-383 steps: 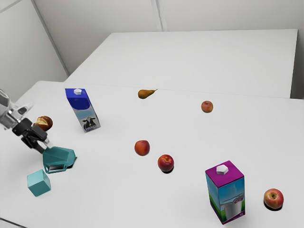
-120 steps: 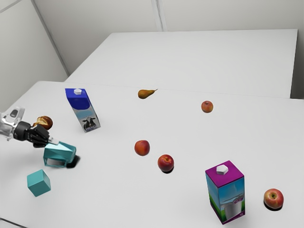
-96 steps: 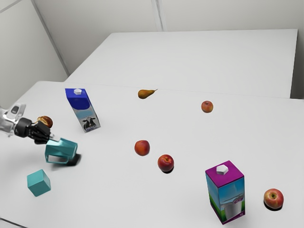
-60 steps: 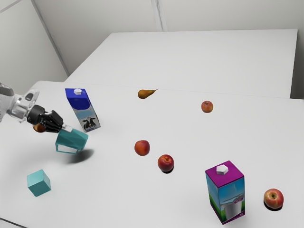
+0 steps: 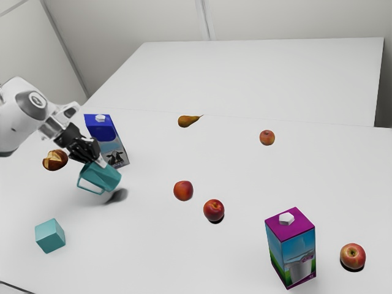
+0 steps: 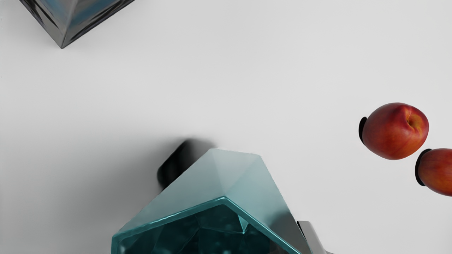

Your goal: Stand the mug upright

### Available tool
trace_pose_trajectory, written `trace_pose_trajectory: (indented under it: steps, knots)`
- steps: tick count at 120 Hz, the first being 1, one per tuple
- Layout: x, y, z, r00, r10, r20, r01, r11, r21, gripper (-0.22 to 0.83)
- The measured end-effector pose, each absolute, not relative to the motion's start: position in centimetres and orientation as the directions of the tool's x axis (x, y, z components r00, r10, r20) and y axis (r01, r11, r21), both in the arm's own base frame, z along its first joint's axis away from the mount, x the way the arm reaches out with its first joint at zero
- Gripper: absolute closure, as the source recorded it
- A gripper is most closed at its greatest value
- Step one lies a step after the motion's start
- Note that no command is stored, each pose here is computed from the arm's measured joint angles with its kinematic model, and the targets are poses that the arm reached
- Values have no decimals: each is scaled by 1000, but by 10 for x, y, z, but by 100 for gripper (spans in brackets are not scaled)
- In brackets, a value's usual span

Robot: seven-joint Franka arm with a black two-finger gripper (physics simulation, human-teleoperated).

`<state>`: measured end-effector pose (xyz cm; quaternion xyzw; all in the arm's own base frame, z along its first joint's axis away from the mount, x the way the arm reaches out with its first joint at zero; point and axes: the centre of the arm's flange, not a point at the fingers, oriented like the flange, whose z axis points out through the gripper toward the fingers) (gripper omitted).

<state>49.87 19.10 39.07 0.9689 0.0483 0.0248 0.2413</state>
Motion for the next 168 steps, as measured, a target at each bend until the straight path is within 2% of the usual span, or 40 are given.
trace_pose_trajectory:
  steps: [25,58,89,154,168]
  knots:
    - [505,172,397,991,126,-47,134,-941,312,79]
    - [512,150,392,966,228,-120,248,-950,193,79]
    - [518,144,364,917,350,-190,371,-925,85,79]
    - [537,122,352,845,509,-165,509,-860,-40,79]
    - [538,122,350,828,536,-163,537,-843,-47,72]
